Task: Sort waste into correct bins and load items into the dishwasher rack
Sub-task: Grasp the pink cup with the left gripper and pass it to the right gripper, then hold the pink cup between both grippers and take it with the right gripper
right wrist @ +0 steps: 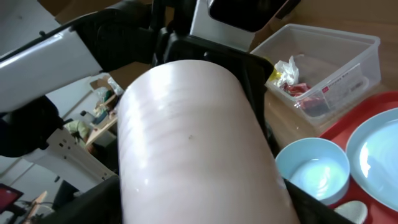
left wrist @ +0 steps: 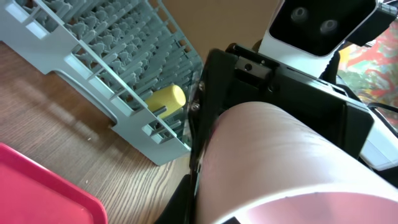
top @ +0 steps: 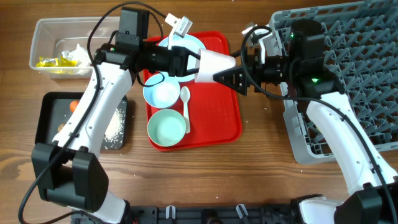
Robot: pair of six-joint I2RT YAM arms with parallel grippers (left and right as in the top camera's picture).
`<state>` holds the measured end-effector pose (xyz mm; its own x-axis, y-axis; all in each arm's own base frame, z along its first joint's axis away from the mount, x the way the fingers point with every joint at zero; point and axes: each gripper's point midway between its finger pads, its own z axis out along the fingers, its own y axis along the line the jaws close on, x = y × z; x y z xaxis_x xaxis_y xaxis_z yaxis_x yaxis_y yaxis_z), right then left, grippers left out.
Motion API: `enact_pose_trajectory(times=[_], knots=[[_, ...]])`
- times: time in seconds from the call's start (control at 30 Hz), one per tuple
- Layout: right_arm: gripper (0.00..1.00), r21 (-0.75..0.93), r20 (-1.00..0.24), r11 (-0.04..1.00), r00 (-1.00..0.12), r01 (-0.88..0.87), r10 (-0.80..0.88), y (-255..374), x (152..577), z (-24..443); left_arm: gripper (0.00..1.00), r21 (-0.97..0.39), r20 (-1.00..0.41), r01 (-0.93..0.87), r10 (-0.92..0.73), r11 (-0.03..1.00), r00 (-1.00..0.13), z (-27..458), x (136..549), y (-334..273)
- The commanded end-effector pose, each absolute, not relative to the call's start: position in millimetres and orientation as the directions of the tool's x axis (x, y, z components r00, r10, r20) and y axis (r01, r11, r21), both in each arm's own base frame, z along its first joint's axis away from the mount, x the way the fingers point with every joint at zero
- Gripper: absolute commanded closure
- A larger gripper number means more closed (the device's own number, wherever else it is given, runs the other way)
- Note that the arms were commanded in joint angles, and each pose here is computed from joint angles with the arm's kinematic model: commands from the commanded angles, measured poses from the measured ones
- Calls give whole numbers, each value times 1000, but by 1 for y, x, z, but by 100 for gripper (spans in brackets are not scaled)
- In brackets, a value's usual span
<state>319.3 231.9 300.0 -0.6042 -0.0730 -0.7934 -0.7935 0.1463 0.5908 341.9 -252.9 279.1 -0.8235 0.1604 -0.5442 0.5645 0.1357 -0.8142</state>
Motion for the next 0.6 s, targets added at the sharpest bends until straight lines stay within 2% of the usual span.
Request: enact_pose_trajectory(times=[0.0,0.07,0.17,0.33,0.5,0.57], knots=[[30,596,-791,128,-607,-793,-78,234,318,298,96,-804,-568,587,167,98,-806,286,340,-256],[35,595,-791,128,-607,-793,-78,234,318,298,96,-801,-571,590,166,102,-804,286,341,-256],[40,576,-806,125,-587,-808,-75,234,319,301,86,-798,-571,591,164,117,-804,284,343,-255],[43,562,-816,127,-573,-817,-72,233,320,302,75,-798,-564,585,162,148,-810,279,345,-255],[45,553,-823,153,-566,-819,-57,222,327,301,70,-806,-528,552,159,215,-834,268,348,-252],[45,559,-818,170,-574,-811,-47,215,331,300,63,-803,-529,552,157,225,-834,267,350,-251]])
